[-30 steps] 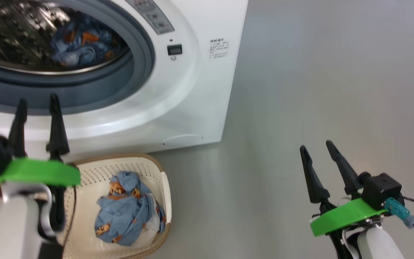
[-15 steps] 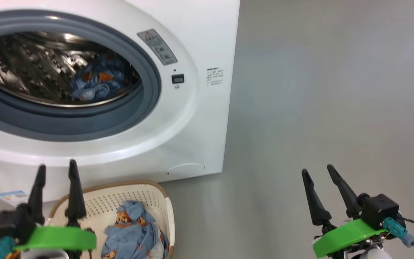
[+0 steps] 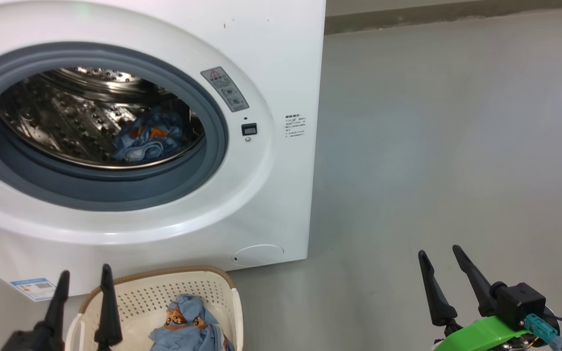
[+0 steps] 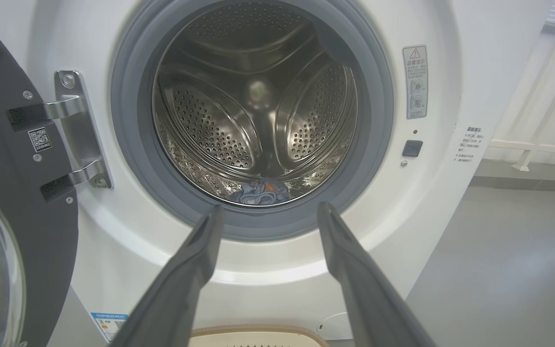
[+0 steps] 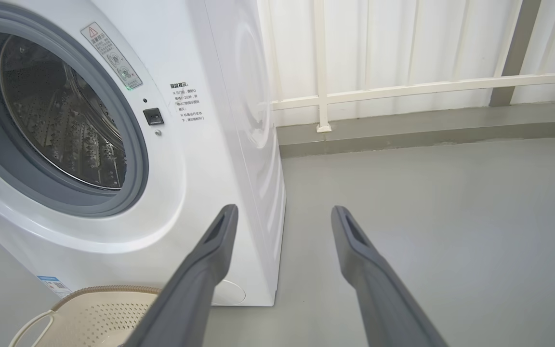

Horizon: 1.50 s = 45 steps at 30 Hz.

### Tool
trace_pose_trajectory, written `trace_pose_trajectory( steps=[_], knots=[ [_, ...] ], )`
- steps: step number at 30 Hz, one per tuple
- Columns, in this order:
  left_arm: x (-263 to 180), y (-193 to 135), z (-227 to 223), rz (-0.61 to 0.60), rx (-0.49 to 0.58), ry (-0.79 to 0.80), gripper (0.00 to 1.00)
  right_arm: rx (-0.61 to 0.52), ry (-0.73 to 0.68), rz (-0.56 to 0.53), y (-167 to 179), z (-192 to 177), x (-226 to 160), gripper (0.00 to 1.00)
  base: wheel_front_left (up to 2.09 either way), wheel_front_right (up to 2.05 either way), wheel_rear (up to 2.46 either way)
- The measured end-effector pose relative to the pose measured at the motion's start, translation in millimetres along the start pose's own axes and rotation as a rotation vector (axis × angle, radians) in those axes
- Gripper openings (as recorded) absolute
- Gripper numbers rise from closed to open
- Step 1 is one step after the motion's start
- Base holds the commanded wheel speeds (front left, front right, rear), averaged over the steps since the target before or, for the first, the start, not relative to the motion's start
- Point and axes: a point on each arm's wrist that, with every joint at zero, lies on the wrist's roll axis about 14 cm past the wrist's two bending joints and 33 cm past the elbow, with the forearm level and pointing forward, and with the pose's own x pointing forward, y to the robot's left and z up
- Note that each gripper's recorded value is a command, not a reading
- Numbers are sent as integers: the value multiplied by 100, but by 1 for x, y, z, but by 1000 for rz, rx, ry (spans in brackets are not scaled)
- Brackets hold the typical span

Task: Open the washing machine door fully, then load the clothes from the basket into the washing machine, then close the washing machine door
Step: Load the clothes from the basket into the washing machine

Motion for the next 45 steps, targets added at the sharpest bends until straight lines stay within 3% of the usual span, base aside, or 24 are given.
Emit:
trace_pose_trajectory(
  steps=[29, 33, 45],
  knots=[
    [-21, 8, -17, 60, -52, 59, 100, -19, 11, 13, 3, -4, 2, 100, 0, 0, 0],
    [-11, 5, -48, 57, -114, 146, 100, -15, 63, 9, 1, -22, 9, 100, 0, 0, 0],
    [15, -6, -112, 18, -146, 314, 100, -16, 104, 1, -5, -42, 36, 100, 0, 0, 0]
  ],
)
